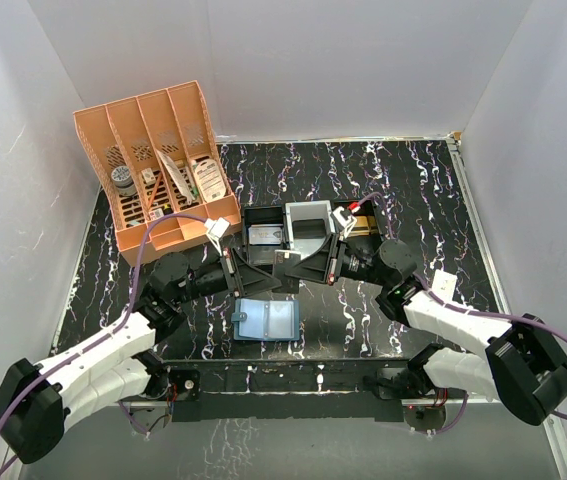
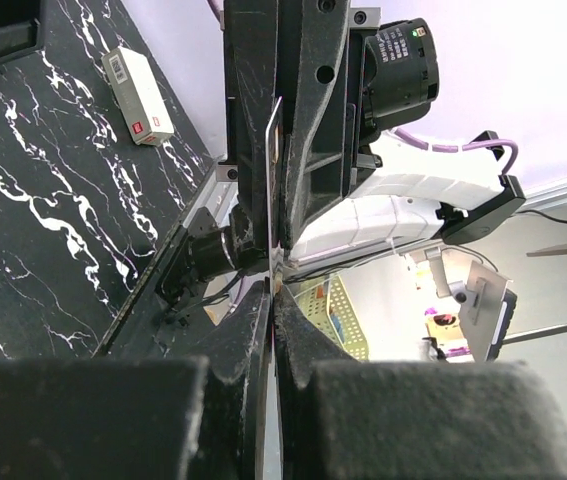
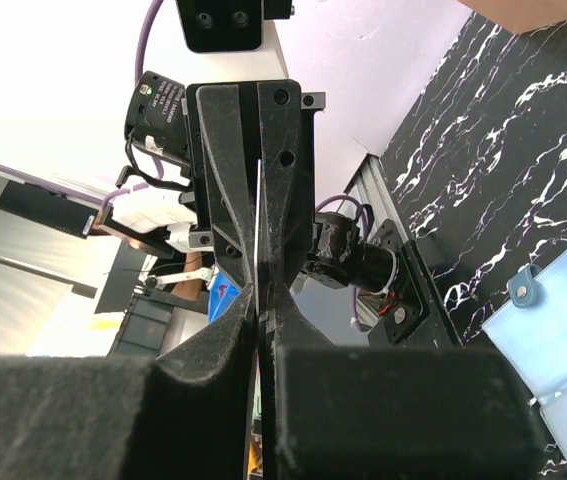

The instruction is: Take the credit cards out of the card holder

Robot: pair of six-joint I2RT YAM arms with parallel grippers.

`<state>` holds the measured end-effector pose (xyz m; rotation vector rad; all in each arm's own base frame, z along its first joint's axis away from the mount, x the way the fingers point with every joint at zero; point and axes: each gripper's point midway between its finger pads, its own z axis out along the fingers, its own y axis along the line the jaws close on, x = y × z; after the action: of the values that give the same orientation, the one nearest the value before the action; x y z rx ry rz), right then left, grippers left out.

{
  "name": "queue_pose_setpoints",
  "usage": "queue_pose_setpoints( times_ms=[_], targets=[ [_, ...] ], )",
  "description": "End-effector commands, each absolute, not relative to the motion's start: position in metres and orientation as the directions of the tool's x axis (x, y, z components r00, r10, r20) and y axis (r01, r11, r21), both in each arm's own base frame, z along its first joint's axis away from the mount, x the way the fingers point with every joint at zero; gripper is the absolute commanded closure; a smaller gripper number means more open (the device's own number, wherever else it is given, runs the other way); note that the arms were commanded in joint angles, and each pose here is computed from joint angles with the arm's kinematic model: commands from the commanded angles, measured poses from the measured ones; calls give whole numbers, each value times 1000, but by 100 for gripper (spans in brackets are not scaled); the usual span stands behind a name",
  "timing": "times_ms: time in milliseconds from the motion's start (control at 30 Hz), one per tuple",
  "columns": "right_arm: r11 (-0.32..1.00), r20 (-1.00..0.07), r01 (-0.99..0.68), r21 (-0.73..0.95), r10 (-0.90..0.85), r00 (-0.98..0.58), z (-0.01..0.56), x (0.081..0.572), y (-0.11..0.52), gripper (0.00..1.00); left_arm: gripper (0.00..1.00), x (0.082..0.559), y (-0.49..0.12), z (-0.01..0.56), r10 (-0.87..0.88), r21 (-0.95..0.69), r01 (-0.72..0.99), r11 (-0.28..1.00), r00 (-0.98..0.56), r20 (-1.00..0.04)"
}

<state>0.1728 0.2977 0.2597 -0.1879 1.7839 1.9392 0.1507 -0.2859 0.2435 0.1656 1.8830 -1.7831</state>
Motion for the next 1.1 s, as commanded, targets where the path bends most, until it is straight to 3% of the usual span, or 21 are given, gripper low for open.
queue_pose_setpoints(
  times_ms=[0, 100, 133, 267, 433, 467, 667, 933, 1067],
  targets=[
    [-90, -479, -518, 850, 275, -834, 289, 169, 298, 100, 100, 154, -284, 255, -321, -884, 461, 72, -829, -459],
    [-81, -474, -518, 852, 302, -827, 290, 172, 296, 100, 100, 154, -286, 252, -301, -885, 457, 88, -835, -461],
    [-71, -472, -516, 853, 313, -824, 290, 174, 296, 100, 94, 155, -286, 246, -291, -886, 448, 119, -838, -462],
    [-4, -497, -528, 849, 333, -801, 285, 183, 295, 100, 46, 161, -280, 234, -292, -877, 426, 221, -829, -477],
    [127, -540, -537, 834, 387, -748, 280, 201, 287, 100, 6, 173, -259, 211, -335, -842, 361, 402, -797, -502],
    [171, -563, -546, 820, 416, -715, 283, 207, 282, 100, 2, 175, -254, 206, -345, -832, 340, 439, -791, -505],
    [425, -672, -522, 739, 518, -530, 279, 236, 246, 100, 1, 189, -218, 186, -350, -713, 225, 664, -749, -562],
    [646, -853, -559, 521, 422, -307, 290, 255, 219, 100, 1, 206, -181, 173, -266, -509, 161, 845, -700, -663],
    [710, -918, -583, 395, 323, -228, 295, 261, 214, 100, 1, 210, -174, 166, -193, -449, 168, 878, -735, -650]
  ],
)
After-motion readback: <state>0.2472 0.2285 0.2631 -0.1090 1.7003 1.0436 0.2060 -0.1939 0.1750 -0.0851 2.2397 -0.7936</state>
